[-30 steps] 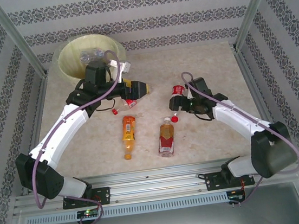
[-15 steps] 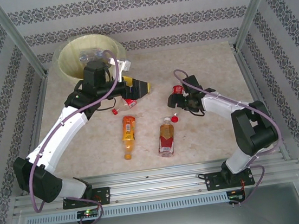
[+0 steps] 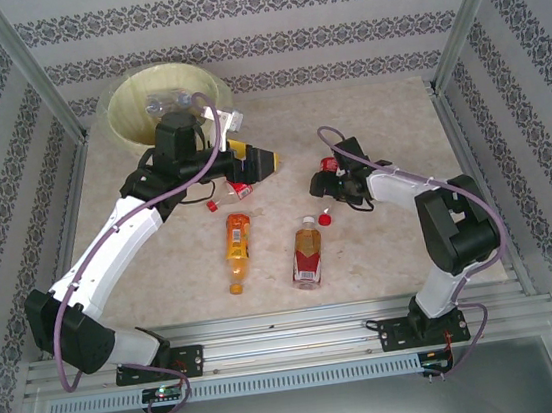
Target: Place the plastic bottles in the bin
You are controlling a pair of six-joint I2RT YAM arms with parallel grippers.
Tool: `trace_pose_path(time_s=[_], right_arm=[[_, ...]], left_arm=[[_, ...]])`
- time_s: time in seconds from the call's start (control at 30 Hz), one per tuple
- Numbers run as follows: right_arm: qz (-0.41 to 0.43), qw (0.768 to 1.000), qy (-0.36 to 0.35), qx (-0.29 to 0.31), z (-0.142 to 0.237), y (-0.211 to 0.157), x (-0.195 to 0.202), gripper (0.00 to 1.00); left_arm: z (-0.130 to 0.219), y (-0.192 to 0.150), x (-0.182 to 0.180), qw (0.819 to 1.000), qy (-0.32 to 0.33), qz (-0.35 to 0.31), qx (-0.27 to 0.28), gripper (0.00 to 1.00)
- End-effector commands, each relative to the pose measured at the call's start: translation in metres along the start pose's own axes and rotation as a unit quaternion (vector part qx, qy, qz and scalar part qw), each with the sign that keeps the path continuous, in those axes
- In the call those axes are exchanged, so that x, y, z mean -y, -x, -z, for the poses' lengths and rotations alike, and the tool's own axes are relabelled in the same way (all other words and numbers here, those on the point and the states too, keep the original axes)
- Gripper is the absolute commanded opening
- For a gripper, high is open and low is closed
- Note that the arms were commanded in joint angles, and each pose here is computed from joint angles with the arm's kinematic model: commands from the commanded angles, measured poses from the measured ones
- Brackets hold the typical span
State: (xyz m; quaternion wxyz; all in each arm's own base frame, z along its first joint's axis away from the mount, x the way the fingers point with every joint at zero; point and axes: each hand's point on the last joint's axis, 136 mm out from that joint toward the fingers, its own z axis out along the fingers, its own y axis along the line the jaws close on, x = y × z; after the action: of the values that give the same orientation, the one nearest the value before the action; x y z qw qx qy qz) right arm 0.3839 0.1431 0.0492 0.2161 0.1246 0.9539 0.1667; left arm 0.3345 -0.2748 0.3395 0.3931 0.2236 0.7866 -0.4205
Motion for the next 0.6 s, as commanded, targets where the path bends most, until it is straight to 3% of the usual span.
trace_pose_path(time_s=[0.0, 0.27, 0.57], right_arm=[[-0.005, 1.000, 0.008, 0.006, -0.003, 0.008, -0.004, 0.79], [0.000, 1.000, 0.007, 0.022, 0.005, 0.009, -0.002, 0.66], [0.057, 0.991, 0.079, 0.090, 0.054, 0.018, -0.025, 0.63]], left_arm=[[0.001, 0.003, 0.012, 1.000, -0.013, -0.010, 0.008, 1.00], [-0.003, 0.001, 0.013, 1.000, -0.017, -0.006, 0.003, 1.00], [-0.011, 0.000, 0.010, 0.999, -0.019, 0.027, -0.002, 1.00]])
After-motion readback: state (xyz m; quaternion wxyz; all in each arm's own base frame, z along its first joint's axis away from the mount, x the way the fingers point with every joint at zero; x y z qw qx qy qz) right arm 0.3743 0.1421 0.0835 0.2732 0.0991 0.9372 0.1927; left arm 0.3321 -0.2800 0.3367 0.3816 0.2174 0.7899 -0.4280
